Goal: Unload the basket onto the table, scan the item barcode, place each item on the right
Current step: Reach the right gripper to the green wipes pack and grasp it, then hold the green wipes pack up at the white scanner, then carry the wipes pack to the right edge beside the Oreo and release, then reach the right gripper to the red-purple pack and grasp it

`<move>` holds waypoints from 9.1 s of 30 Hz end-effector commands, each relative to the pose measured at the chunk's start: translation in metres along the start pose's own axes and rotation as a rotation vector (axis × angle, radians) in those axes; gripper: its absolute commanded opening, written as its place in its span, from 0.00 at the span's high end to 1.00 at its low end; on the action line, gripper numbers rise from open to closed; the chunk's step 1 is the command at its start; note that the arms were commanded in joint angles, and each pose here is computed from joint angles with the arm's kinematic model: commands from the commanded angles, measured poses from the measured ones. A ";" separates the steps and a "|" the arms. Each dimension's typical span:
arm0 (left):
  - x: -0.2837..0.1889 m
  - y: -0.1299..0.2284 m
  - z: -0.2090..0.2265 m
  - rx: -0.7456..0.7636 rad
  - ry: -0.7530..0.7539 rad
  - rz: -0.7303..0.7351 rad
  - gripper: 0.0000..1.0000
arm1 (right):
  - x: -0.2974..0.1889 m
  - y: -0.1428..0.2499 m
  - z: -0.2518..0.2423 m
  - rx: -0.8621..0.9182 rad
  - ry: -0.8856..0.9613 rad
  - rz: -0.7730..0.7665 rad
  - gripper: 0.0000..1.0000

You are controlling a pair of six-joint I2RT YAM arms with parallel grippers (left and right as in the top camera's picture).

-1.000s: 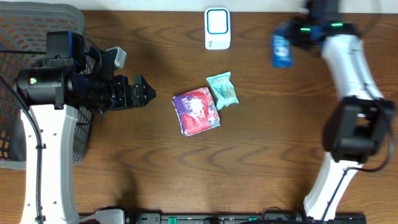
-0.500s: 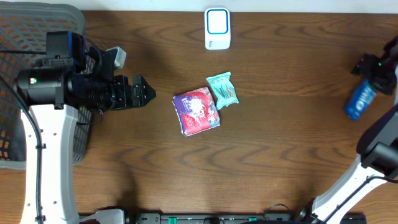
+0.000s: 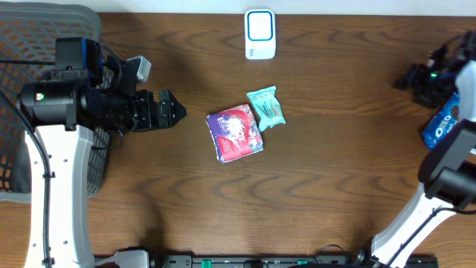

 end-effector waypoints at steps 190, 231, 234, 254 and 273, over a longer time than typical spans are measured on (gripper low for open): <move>0.002 0.001 0.002 0.006 -0.007 0.013 0.02 | -0.040 -0.029 -0.013 0.158 -0.125 -0.159 0.01; 0.002 0.001 0.002 0.006 -0.007 0.013 0.02 | 0.052 0.236 0.219 -0.674 -0.085 0.257 0.12; 0.002 0.001 0.002 0.006 -0.007 0.013 0.02 | 0.050 0.216 0.209 -0.624 -0.081 0.240 0.07; 0.002 0.001 0.002 0.006 -0.006 0.013 0.02 | 0.048 0.195 0.190 -0.571 -0.029 0.228 0.01; 0.002 0.001 0.002 0.006 -0.007 0.013 0.02 | 0.050 0.205 0.195 -0.601 -0.017 0.228 0.01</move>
Point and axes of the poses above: each gripper's point midway between its finger pads, its own x axis out along the fingers, its own z axis along the line the jaws close on, y = z × x, the point moved 6 cm from there along -x, back along the fingers, and after that the axes turned 12 degrees about x, right-handed, at the moved point
